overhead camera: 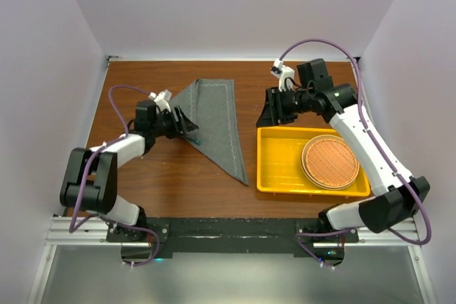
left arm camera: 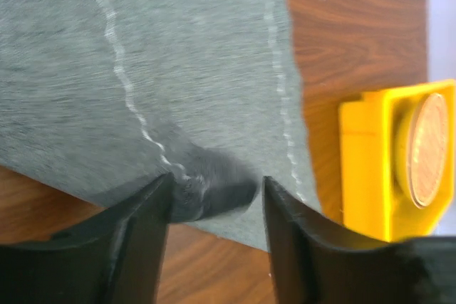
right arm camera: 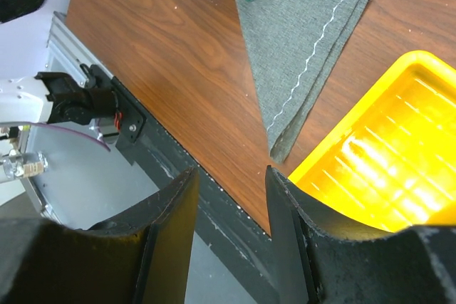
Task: Fold the napkin, place the utensils inside, and roll it up
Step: Fold the napkin
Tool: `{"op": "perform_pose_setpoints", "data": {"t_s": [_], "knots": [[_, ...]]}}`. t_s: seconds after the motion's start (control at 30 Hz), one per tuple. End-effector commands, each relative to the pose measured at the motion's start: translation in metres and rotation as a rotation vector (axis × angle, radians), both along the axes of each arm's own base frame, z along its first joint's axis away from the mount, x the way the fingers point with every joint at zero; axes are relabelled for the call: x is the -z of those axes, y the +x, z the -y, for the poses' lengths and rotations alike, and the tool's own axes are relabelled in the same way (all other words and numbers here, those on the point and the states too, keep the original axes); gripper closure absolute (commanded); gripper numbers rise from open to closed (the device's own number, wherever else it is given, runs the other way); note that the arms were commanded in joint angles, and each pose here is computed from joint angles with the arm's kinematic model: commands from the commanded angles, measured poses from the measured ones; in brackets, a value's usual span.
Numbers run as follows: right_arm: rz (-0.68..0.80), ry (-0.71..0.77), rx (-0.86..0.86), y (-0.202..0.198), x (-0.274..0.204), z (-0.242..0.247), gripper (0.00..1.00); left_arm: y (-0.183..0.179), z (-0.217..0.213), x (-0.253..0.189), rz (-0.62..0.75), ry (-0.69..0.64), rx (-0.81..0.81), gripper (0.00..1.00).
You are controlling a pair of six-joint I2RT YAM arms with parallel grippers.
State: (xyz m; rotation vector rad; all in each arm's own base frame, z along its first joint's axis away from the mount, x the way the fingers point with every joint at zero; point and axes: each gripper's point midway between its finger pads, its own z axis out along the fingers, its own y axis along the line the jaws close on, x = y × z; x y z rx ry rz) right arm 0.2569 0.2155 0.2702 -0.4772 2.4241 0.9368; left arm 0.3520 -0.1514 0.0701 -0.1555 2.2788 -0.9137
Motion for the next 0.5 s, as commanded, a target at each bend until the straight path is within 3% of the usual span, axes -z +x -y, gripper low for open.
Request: {"op": "perform_pose_setpoints", "data": {"t_s": [0.0, 0.17, 0.27, 0.3, 0.37, 0.43, 0.47], "knots": [[0.012, 0.024, -0.001, 0.009, -0.008, -0.006, 0.53, 0.006, 0.001, -0.052, 0.143, -0.091, 0.022, 0.32], [0.003, 0.021, -0.002, 0.021, -0.006, -0.012, 0.53, 0.03, 0.001, -0.077, 0.179, -0.224, 0.029, 0.23], [0.011, 0.021, 0.001, 0.03, -0.01, -0.014, 0.52, 0.054, -0.011, -0.07, 0.137, -0.22, -0.015, 0.42], [0.005, 0.016, 0.0, 0.033, -0.007, -0.016, 0.52, 0.067, -0.014, -0.079, 0.166, -0.231, -0.017, 0.57], [-0.001, 0.015, -0.005, 0.036, -0.005, -0.018, 0.52, 0.082, -0.017, -0.066, 0.115, -0.265, -0.059, 0.64], [-0.016, 0.012, -0.007, 0.039, 0.001, -0.02, 0.52, 0.107, -0.027, -0.079, 0.169, -0.297, -0.076, 0.7], [-0.018, 0.01, -0.007, 0.041, 0.003, -0.02, 0.52, 0.115, -0.026, -0.064, 0.142, -0.3, -0.073, 0.72]]}}
